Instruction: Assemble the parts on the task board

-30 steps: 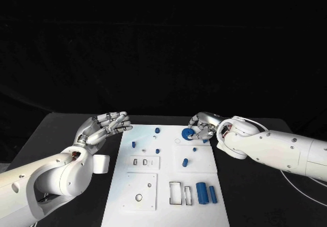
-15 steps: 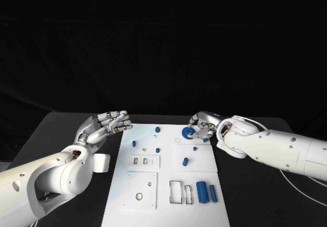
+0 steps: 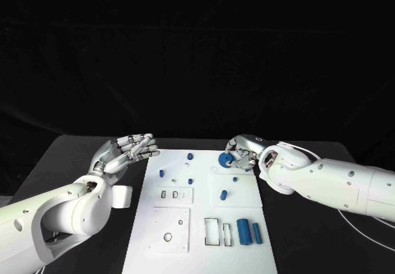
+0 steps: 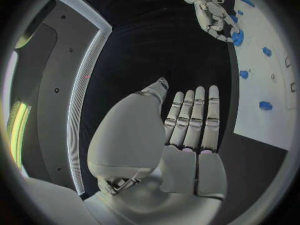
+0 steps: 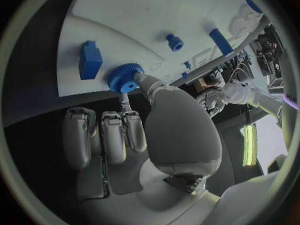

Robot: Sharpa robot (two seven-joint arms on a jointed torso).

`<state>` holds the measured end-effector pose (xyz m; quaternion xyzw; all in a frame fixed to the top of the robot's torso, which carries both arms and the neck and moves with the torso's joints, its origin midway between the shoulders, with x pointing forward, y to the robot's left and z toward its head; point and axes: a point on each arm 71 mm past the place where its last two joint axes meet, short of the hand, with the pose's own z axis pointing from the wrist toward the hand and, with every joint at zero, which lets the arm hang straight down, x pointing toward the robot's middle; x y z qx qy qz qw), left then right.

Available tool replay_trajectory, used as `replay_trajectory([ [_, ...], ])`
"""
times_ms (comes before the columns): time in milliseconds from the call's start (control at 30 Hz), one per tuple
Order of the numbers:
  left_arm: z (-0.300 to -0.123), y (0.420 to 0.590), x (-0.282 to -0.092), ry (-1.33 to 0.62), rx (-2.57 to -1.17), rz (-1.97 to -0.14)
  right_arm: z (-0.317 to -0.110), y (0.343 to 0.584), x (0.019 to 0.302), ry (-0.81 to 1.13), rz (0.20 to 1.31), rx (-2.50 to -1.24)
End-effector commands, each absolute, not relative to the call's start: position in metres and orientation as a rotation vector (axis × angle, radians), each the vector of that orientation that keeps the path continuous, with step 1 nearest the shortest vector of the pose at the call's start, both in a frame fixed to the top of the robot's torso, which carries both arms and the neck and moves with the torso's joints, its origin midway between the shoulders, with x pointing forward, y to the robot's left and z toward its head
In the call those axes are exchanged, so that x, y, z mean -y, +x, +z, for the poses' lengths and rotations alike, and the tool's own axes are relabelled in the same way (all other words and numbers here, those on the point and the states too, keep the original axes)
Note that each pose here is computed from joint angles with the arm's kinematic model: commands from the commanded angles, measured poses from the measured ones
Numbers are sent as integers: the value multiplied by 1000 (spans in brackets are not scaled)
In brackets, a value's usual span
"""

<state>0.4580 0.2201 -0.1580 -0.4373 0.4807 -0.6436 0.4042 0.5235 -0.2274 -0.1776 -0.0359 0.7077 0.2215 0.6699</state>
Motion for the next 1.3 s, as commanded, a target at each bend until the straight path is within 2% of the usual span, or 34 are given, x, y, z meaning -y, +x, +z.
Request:
replay_trajectory([
  [33,-157,458,-218,-1098,-1216,-1649,-176,520,224,-160,470,-1508],
  [367,-157,458,-218,-1099,-1218,-1649,-164,502,195,-240,542,-1402],
  [733,-157,458,-216,-1099,-1220,-1653,-153,493,148,-306,605,-1338],
  [1000,-156,457,-215,-1098,-1221,-1658,-157,500,121,-329,619,-1333],
  [1300,-156,457,-214,-1097,-1222,-1661,-171,504,105,-343,624,-1359],
])
